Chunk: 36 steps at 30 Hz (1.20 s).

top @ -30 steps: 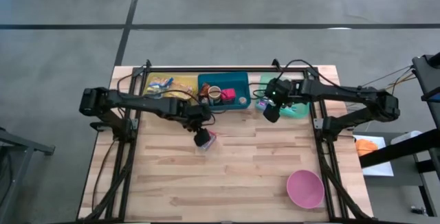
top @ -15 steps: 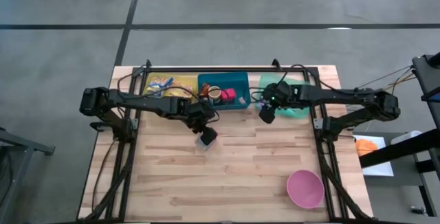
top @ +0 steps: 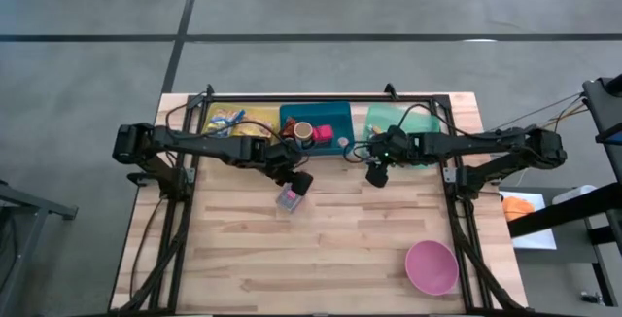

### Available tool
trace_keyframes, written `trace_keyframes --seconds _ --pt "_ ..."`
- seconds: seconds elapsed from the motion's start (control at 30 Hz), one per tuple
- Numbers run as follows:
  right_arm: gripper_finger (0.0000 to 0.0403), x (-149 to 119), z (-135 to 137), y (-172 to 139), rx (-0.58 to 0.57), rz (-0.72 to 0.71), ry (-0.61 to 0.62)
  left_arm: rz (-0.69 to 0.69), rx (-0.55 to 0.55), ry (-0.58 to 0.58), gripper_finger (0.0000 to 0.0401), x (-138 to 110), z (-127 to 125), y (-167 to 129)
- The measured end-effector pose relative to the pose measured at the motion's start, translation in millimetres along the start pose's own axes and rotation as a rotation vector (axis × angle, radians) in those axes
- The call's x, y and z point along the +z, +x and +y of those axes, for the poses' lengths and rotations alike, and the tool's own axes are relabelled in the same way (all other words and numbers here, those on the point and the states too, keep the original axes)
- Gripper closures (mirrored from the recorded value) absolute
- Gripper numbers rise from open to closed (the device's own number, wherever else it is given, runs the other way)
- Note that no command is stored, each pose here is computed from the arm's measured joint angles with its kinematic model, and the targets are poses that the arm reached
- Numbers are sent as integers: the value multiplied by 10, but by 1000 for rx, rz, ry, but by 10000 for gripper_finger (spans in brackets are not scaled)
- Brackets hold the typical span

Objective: Pick & Place Food Item
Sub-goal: Put the red seasoning into the blue bin

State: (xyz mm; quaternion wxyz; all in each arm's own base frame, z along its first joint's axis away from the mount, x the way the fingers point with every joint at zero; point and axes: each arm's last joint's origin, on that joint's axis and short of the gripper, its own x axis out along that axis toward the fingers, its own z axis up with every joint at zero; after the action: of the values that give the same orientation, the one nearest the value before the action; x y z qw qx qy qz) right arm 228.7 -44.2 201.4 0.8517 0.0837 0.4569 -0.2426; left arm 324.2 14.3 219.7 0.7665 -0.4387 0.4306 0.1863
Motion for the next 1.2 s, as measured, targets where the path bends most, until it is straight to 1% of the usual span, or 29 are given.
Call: trace_keyframes --seconds 0.1,0.23,0.33,0.43,0.57,0.63,0.8,0.9,0.93,1.03,1.1,1.2 --pt "135 19 7 -15 3 -3 0 2 4 -62 136 -2 4 0" --pt "135 26 42 -33 14 -10 0 16 23 -70 136 -40 4 3" --pt "135 21 70 -40 22 -12 -9 28 36 -72 122 -68 30 22" --pt "135 17 87 -44 27 -13 -6 34 47 -73 88 -79 46 27" --pt "135 11 112 -52 33 -15 -9 17 55 -45 21 -74 46 24" --pt "135 9 121 -54 36 -16 -13 15 56 -39 8 -73 46 24" --pt "135 5 132 -58 38 -16 -17 16 56 -65 45 -73 46 24" --pt "135 5 132 -58 38 -16 -19 63 46 -69 64 -100 48 23" --pt "135 5 132 -58 38 -16 -20 79 43 -59 69 -115 45 24" --pt "135 6 133 -58 38 -16 -22 92 41 23 83 -168 16 29" --pt "135 5 132 -58 38 -16 -22 82 51 39 88 -196 -1 33" --pt "135 6 132 -58 38 -16 -21 61 76 -23 89 -219 -7 35"
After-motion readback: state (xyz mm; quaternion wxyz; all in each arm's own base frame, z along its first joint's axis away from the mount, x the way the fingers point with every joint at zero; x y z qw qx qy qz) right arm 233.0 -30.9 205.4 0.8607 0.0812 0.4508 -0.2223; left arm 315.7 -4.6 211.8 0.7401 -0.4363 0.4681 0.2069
